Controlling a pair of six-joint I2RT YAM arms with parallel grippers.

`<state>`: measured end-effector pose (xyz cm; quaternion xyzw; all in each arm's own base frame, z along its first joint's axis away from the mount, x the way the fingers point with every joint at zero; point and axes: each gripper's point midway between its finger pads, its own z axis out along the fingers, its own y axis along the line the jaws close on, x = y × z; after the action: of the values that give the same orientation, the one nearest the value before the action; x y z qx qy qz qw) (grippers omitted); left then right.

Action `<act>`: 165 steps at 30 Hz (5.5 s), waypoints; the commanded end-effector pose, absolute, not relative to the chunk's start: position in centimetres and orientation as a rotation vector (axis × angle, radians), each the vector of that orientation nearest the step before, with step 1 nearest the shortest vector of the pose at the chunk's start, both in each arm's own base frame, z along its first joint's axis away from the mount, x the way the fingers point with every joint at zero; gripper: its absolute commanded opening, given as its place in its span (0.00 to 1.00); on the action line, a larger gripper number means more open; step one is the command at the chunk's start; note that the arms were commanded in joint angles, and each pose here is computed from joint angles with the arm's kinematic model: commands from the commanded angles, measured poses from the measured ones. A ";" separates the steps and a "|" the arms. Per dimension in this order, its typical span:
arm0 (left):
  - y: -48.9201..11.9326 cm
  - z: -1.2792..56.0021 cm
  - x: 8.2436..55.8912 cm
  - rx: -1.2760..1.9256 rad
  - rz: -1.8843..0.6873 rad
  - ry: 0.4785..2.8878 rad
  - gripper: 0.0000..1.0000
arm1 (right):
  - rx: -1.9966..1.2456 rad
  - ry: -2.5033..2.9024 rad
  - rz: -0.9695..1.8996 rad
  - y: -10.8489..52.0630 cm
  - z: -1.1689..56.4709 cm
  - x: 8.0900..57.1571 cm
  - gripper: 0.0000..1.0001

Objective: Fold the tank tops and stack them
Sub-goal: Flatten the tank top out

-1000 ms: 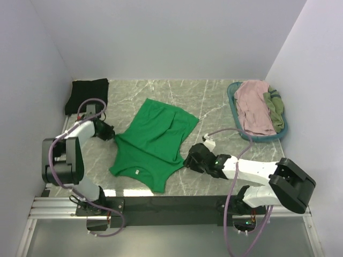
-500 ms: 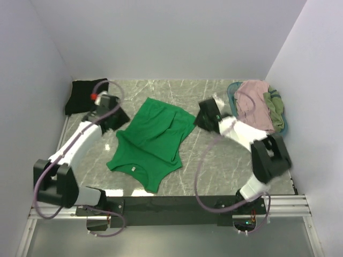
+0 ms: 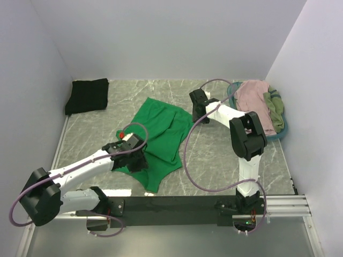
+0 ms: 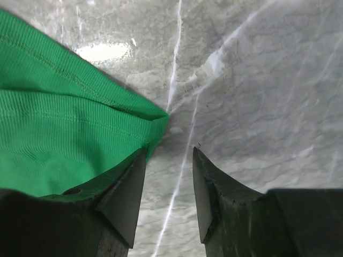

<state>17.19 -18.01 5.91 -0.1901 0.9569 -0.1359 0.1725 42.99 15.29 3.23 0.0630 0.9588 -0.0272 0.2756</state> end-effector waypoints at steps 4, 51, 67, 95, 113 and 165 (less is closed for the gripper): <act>-19.9 4.9 14.0 -0.454 -0.400 2.796 0.54 | -0.068 2.507 -0.098 15.2 5.0 45.0 0.47; -20.8 2.5 9.7 -0.258 -0.317 2.925 0.17 | -0.077 2.577 -0.109 14.1 5.1 47.6 0.00; -10.5 5.7 28.4 -0.709 -0.145 2.648 0.01 | 0.331 2.583 -0.127 8.3 4.8 45.2 0.00; -1.9 9.4 21.7 -1.098 -0.022 2.495 0.01 | 0.507 2.434 0.193 11.1 4.5 28.5 0.00; -1.2 10.7 22.3 -1.011 -0.154 2.581 0.37 | 0.370 2.441 0.110 10.1 6.3 30.5 0.33; -18.5 3.2 17.0 -0.347 -0.125 2.842 0.01 | 0.324 2.575 0.065 11.0 4.1 25.2 0.00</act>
<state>19.63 -19.96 2.63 -0.1423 0.9738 -0.0537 0.1691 26.77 11.31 3.57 0.1130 0.9553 0.0247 0.2721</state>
